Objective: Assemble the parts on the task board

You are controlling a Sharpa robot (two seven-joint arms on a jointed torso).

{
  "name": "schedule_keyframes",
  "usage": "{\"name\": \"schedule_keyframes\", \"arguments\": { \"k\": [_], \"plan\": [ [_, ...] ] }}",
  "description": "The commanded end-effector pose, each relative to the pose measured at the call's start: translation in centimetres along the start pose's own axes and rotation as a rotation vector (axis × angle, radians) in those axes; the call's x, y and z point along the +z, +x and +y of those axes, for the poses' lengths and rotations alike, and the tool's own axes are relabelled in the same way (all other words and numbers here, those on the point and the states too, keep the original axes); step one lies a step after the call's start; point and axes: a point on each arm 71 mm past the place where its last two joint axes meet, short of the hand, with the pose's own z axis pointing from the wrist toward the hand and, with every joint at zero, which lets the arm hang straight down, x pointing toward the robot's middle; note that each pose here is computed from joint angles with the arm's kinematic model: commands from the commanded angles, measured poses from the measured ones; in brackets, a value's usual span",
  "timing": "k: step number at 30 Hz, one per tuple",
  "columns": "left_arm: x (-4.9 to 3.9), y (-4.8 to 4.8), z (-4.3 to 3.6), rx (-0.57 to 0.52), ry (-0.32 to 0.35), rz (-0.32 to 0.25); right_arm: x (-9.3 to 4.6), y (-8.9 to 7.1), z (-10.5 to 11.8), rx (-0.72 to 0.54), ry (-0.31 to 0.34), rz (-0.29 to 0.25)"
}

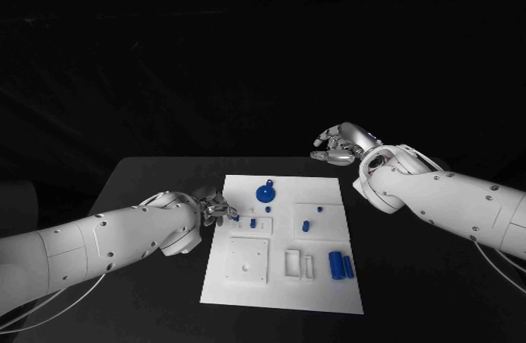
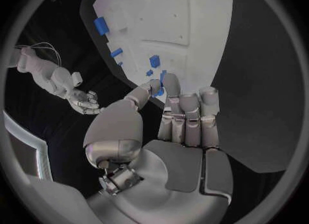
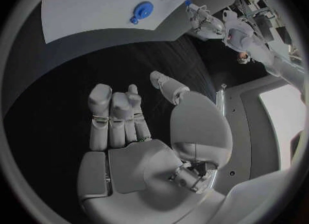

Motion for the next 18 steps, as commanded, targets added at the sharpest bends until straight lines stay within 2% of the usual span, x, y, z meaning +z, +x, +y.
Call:
{"name": "schedule_keyframes", "arguments": {
  "k": [1, 6, 18],
  "plan": [
    [0.08, 0.29, -0.13, 0.015, 0.008, -0.029, -0.02, 0.09, 0.08, -0.002, -0.011, 0.009],
    [0.25, 0.95, 0.11, 0.019, 0.01, -0.037, -0.02, 0.08, 0.06, -0.002, -0.011, 0.009],
    [0.67, 1.05, -0.28, 0.053, 0.025, -0.046, -0.03, 0.1, 0.11, -0.002, -0.012, 0.01]
  ]
}}
